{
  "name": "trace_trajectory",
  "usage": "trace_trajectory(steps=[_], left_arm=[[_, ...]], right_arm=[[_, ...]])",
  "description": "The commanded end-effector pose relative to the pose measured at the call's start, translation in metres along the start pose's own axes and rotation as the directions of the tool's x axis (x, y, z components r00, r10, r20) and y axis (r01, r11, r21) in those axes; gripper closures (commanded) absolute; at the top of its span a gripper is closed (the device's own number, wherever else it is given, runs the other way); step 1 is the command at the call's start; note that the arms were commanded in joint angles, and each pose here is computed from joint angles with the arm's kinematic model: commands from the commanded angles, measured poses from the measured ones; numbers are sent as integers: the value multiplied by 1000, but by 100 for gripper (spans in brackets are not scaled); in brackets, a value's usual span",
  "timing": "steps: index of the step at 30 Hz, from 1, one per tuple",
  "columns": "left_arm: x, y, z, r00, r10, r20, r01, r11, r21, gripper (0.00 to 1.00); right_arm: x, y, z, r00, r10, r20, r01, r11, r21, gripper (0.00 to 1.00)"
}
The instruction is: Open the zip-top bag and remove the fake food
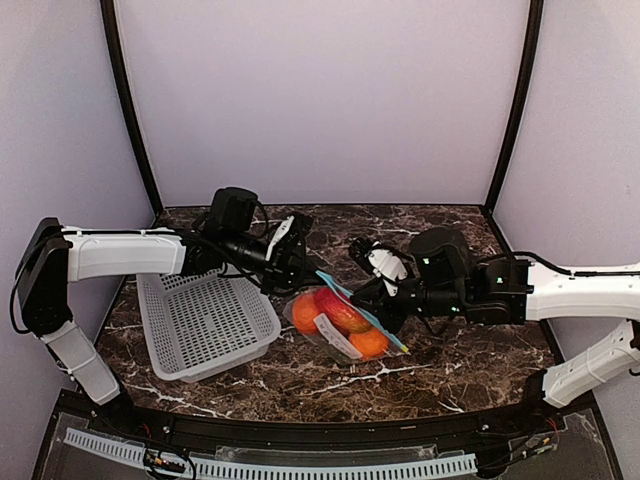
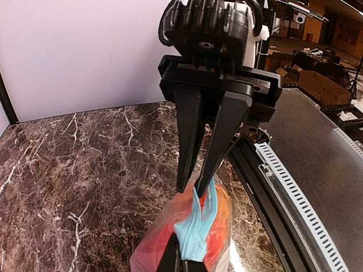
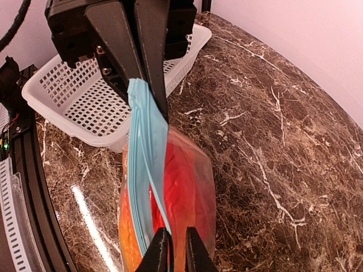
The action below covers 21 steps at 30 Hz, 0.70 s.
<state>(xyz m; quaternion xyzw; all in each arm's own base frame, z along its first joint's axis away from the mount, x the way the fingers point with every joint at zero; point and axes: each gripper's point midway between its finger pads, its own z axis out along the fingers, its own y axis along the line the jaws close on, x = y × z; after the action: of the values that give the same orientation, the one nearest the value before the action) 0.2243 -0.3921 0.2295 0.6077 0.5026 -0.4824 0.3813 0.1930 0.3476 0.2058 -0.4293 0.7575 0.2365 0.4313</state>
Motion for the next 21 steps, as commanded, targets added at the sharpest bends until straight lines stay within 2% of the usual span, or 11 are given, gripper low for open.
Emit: trace_trajectory(steps=[1,13,15,16,21], left_arm=[[-1,-6,-1,1000,5,12,-6,1000,23,99],[-1,-2,-3,1000,12,18,-12,1000,10,99],[-1,-1,-3,1000,17,17,-17,1000,1,99],[-1,0,-3,1000,18,16,-18,1000,-2,98],[-3,6,-5,999,43,18,-42,998,-55,88]], right_arm=[[12,-6,0,999,6,-41,-5,1000,28,88],[36,-7,-3,993,18,-114,-14,999,33,92],[39,-7,-3,992,24,-121,-20,999,33,96],[38,-7,-3,993,26,-118,-23,999,31,100],[16,-7,-14,997,53,-47,-53,999,10,100]])
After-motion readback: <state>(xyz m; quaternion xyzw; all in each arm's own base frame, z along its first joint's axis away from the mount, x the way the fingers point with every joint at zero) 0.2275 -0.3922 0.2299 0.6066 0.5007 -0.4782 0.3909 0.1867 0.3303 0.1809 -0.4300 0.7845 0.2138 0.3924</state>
